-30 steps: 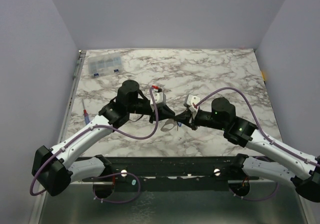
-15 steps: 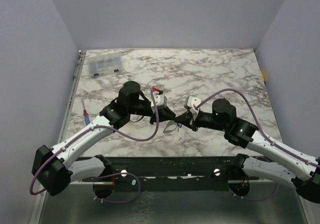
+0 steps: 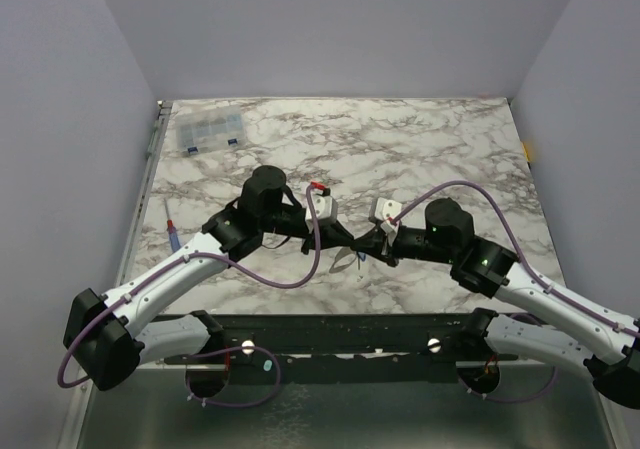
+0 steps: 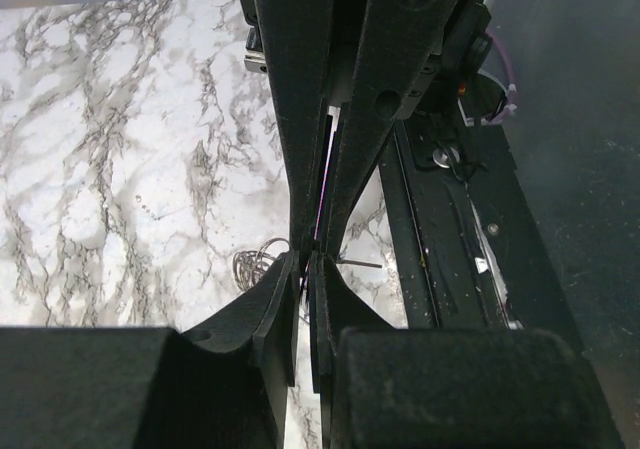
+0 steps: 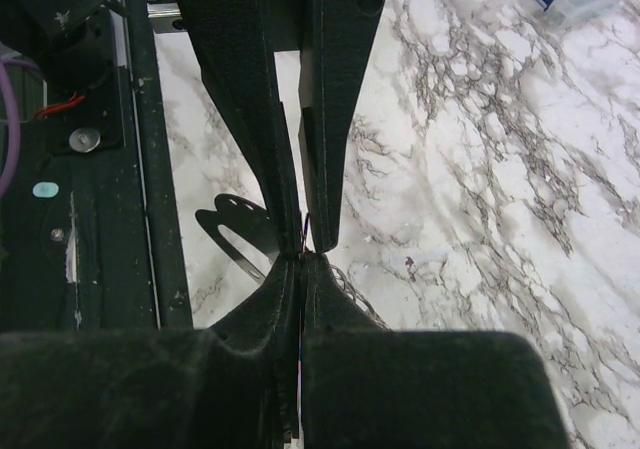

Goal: Put the keys on the keyring

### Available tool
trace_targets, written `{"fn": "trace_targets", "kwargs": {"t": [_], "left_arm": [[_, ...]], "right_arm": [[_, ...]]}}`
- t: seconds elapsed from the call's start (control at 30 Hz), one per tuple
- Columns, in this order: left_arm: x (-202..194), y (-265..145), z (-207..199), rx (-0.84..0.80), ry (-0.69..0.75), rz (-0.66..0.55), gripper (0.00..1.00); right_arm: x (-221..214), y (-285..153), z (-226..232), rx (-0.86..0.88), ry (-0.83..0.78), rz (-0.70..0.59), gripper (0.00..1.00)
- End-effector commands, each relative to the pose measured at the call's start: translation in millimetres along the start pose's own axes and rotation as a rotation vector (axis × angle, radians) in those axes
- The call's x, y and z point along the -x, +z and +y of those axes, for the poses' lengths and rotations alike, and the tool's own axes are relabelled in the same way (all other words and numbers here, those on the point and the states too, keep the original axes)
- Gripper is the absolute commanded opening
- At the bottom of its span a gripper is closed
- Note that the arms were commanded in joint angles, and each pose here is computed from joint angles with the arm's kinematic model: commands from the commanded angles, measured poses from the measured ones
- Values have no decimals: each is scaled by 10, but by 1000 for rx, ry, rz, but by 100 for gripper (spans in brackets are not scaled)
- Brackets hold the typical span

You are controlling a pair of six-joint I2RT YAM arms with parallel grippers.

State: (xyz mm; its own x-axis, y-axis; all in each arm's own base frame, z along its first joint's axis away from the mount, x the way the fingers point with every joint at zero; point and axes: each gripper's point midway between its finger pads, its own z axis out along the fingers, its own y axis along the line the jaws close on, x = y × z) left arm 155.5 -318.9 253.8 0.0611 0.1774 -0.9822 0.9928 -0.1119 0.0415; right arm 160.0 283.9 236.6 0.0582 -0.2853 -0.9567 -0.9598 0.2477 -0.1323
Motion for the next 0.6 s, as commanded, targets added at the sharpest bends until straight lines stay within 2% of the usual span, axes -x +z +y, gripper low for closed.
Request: {"fn": "trace_targets", "kwargs": {"t": [0.0,0.07,0.13,0.33,0.47,0.57], "left_arm": [[-218,35,-84,-29,-42,58,12],[-229,41,-94,-33,-43,62,9],[-219,40,-111,-42,-41,60,1],[-78,10,-79,-19,-14,42,0],[77,-20,-58,6,25,5,0],[204,-52,-74,14,60,-37,0]], "right_arm": [[479,-63,-12,11,-84,-134,1],[492,-69,-23,5,-92,-138,1],[509,-80,-32,-2,-100,-149,1],[610,-134,-30,-24,-102,-224,1],[641,-160,-18,-33,-94,-268,14],[623,-145,1,-24,-84,-274,18]]}}
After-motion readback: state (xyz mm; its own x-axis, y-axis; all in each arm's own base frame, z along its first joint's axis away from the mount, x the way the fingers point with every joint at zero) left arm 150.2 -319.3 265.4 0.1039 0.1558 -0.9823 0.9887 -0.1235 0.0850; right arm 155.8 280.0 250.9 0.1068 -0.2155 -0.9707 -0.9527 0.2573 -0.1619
